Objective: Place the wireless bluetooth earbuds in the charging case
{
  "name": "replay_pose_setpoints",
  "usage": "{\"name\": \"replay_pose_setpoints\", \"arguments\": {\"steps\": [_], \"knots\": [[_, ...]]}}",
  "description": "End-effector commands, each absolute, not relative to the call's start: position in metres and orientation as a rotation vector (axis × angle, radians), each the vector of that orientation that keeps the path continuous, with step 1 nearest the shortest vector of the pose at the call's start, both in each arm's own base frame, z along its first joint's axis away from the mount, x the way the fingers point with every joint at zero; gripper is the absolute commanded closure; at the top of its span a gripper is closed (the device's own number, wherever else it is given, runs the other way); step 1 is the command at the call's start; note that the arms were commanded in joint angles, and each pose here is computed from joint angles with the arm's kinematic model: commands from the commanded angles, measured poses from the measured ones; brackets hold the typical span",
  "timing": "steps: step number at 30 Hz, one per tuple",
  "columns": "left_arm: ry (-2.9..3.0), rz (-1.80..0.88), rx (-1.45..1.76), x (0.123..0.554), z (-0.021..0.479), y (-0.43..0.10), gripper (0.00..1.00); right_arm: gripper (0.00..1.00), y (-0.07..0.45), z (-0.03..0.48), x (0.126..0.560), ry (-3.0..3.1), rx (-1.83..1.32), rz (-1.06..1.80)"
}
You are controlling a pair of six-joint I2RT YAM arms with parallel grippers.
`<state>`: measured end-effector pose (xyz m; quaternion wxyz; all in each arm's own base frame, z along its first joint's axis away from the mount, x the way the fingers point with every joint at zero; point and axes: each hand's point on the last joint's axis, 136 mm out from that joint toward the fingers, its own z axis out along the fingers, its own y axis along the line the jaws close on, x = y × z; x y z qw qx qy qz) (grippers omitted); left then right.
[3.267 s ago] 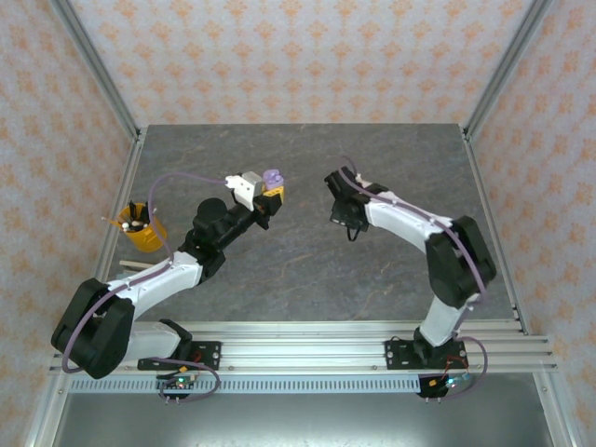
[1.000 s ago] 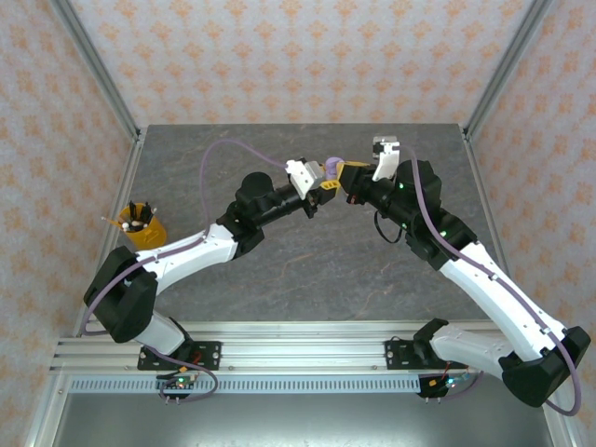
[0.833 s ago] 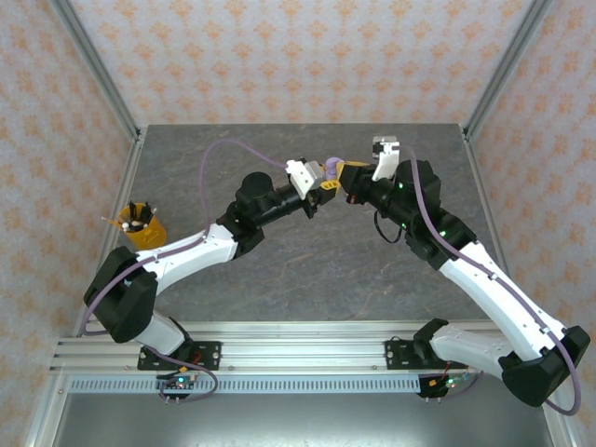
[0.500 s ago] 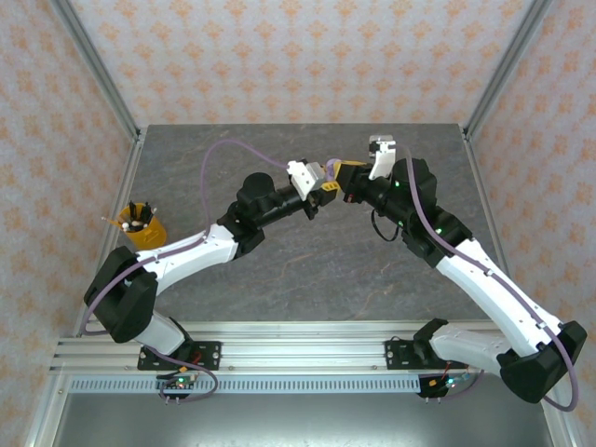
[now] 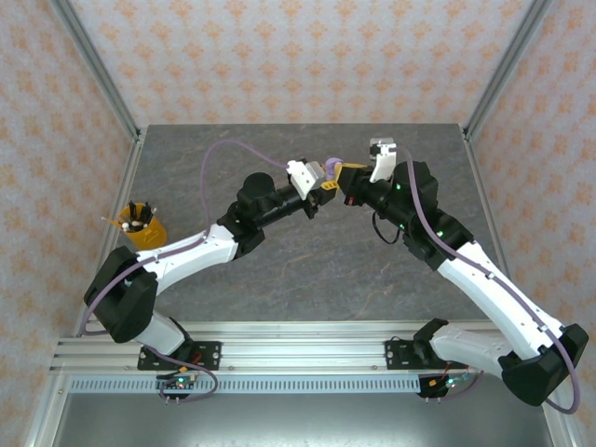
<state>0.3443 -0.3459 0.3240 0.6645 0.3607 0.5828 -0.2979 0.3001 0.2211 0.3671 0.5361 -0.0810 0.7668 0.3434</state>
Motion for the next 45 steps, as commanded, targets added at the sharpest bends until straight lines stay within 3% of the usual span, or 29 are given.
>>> {"name": "replay_pose_setpoints", "arguments": {"steps": [1,19,27,30,34,37,45], "knots": [[1.211,-0.655,0.772,0.339,0.368,-0.342,1.0,0.92,0.219,0.362,0.296,1.834,-0.213,0.799],[1.225,-0.65,0.726,0.349,0.37,-0.342,1.0,0.91,0.23,0.349,0.291,1.88,-0.276,0.832],[1.261,-0.586,0.669,0.358,0.354,-0.328,1.0,0.82,0.197,0.349,0.309,1.924,-0.053,0.701],[1.276,-0.555,0.637,0.359,0.349,-0.316,1.0,0.74,0.17,0.331,0.322,1.974,0.11,0.644],[1.305,-0.52,0.599,0.36,0.344,-0.297,1.0,0.5,0.126,0.293,0.349,2.067,0.363,0.463],[1.324,-0.525,0.581,0.358,0.338,-0.289,1.0,0.41,0.091,0.25,0.383,2.184,0.56,0.313],[1.366,-0.539,0.571,0.349,0.326,-0.282,1.0,0.4,0.029,0.155,0.487,2.421,0.805,0.022]]}}
